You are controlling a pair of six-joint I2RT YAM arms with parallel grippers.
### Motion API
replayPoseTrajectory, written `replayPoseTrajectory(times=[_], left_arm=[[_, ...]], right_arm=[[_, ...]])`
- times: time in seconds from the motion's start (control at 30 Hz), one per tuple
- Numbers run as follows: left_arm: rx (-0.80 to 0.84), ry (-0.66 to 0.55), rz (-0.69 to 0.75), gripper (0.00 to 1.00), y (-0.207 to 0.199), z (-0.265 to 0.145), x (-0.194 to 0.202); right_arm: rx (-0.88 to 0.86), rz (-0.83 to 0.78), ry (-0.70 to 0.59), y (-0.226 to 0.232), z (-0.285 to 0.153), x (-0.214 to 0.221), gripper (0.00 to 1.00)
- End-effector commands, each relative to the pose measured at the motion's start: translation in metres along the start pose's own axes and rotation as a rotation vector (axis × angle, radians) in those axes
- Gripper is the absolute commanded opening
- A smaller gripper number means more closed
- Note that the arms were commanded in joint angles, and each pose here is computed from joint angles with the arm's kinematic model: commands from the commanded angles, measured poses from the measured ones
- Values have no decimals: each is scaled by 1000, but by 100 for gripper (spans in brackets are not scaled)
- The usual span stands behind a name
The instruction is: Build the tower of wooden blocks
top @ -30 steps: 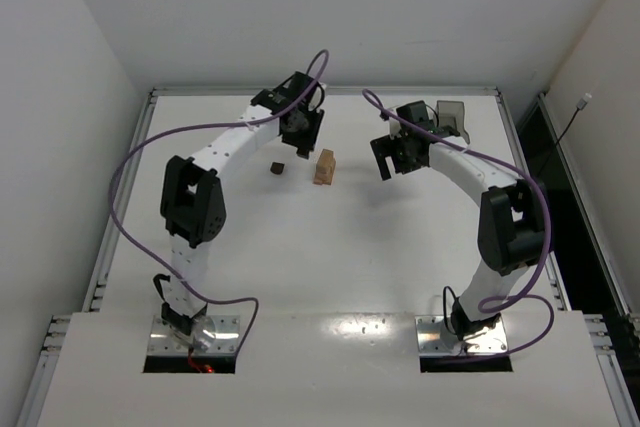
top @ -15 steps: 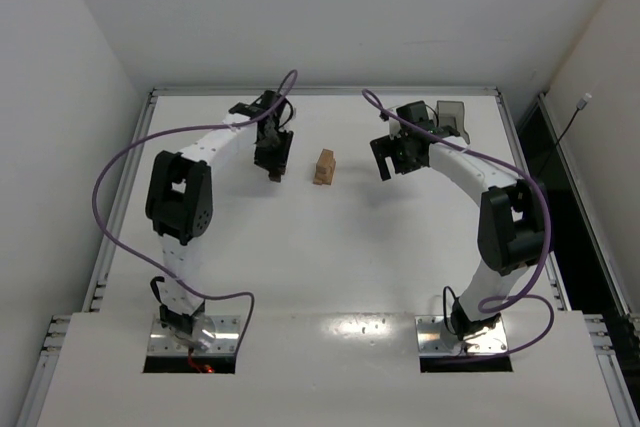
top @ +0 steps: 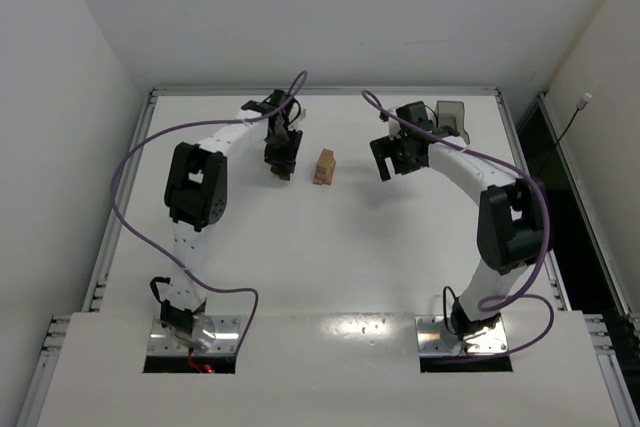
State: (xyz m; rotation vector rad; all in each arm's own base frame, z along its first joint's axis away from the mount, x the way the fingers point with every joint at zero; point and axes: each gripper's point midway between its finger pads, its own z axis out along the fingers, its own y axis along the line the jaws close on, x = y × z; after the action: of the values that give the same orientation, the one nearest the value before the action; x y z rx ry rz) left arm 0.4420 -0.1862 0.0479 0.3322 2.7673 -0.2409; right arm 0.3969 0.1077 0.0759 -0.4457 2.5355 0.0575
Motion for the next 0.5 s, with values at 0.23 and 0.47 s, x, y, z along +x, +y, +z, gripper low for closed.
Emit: replayPoseTrajectory(times=[0.23, 0.47], left_arm=[[31, 14, 23, 10, -10, 19, -5], [11, -13, 25, 37, -7, 12, -8]], right_arm=[[-12, -12, -34, 3, -1, -14, 83], [-12, -12, -34, 3, -1, -14, 83]])
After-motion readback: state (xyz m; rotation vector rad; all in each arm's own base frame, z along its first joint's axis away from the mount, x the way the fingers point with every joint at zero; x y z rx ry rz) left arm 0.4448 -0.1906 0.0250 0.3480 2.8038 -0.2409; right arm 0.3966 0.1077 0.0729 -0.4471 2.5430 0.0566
